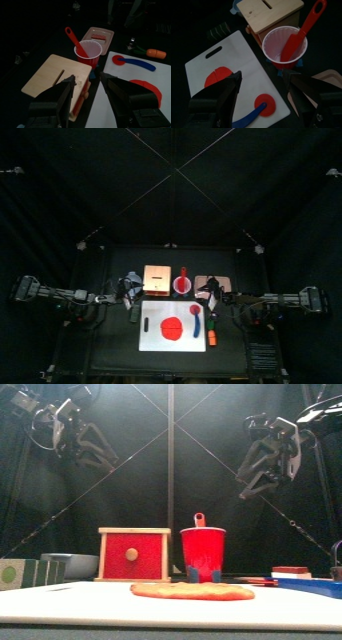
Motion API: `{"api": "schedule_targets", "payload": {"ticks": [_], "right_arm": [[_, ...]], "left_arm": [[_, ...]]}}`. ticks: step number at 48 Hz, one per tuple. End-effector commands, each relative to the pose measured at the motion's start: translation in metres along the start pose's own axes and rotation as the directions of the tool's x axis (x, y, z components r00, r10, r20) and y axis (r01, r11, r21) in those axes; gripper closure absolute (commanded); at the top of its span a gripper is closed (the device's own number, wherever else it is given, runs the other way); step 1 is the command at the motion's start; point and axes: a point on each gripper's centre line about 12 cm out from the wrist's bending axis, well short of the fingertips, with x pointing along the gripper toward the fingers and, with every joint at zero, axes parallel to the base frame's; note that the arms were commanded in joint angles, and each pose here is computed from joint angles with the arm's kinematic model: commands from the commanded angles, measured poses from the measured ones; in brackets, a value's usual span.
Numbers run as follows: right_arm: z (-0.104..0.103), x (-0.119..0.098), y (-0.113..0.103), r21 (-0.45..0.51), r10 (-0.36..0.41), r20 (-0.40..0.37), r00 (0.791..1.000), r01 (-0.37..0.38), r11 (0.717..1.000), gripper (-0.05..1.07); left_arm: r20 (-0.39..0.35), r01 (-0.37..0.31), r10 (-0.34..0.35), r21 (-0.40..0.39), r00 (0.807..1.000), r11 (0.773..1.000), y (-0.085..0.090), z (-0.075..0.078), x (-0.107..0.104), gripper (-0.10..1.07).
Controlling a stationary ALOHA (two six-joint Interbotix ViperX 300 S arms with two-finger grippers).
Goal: Grab bottom half of dough
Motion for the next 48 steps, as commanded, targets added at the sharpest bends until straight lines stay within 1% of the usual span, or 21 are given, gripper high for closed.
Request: {"api": "schedule_targets", "payload": {"ticks": [1,4,6,10,12,17,21,26,28,33,37,43,48], "right_arm": [[0.009,-0.002,0.008,0.033,0.028,0.021,0.999,-0.029,0.999,0.07],[0.009,-0.002,0.013,0.077,0.049,0.012,0.999,-0.05,0.996,0.07],[0.008,-0.003,0.017,0.122,0.066,0.004,0.998,-0.066,0.99,0.07],[0.003,-0.004,0.026,0.231,0.103,-0.024,0.994,-0.095,0.968,0.07],[-0.002,-0.006,0.032,0.302,0.134,-0.045,0.99,-0.115,0.946,0.07],[-0.013,-0.006,0.043,0.45,0.182,-0.094,0.979,-0.122,0.885,0.07],[-0.023,-0.004,0.05,0.554,0.215,-0.135,0.967,-0.106,0.826,0.07],[-0.037,0.003,0.057,0.652,0.237,-0.194,0.952,-0.055,0.756,0.07],[-0.041,0.007,0.06,0.669,0.24,-0.21,0.948,-0.04,0.742,0.07],[-0.048,0.02,0.067,0.696,0.242,-0.235,0.941,-0.011,0.718,0.07],[-0.051,0.032,0.076,0.708,0.25,-0.25,0.936,0.001,0.706,0.07],[-0.067,0.05,0.09,0.711,0.248,-0.309,0.918,0.05,0.701,0.07],[-0.078,0.059,0.099,0.713,0.251,-0.339,0.907,0.073,0.697,0.07]], "left_arm": [[0.026,0.004,-0.004,-0.003,1.0,1.0,-0.001,0.012,0.0,0.15],[0.027,0.002,-0.002,-0.003,1.0,1.0,-0.001,0.012,0.0,0.15],[0.024,0.003,-0.003,-0.002,1.0,1.0,-0.001,0.01,0.0,0.15],[0.022,0.003,-0.003,-0.001,1.0,1.0,-0.001,0.01,0.0,0.15],[0.021,0.003,-0.003,-0.001,1.0,1.0,-0.001,0.009,0.0,0.15],[0.018,0.002,-0.002,0.002,1.0,1.0,-0.001,0.008,0.001,0.15],[0.018,-0.002,0.002,0.002,1.0,1.0,0.0,0.008,0.001,0.15],[0.018,-0.004,0.004,0.005,1.0,1.0,0.0,0.007,0.001,0.15],[0.019,-0.002,0.002,0.005,1.0,1.0,0.0,0.007,0.001,0.15],[0.017,0.006,-0.006,0.015,1.0,1.0,-0.002,0.006,0.002,0.15],[0.001,0.033,-0.033,0.025,0.999,0.999,-0.006,0.002,0.003,0.15],[-0.017,0.092,-0.092,0.025,0.996,0.995,-0.015,-0.002,0.005,0.15],[-0.024,0.116,-0.115,0.021,0.993,0.993,-0.019,-0.004,0.004,0.15]]}}
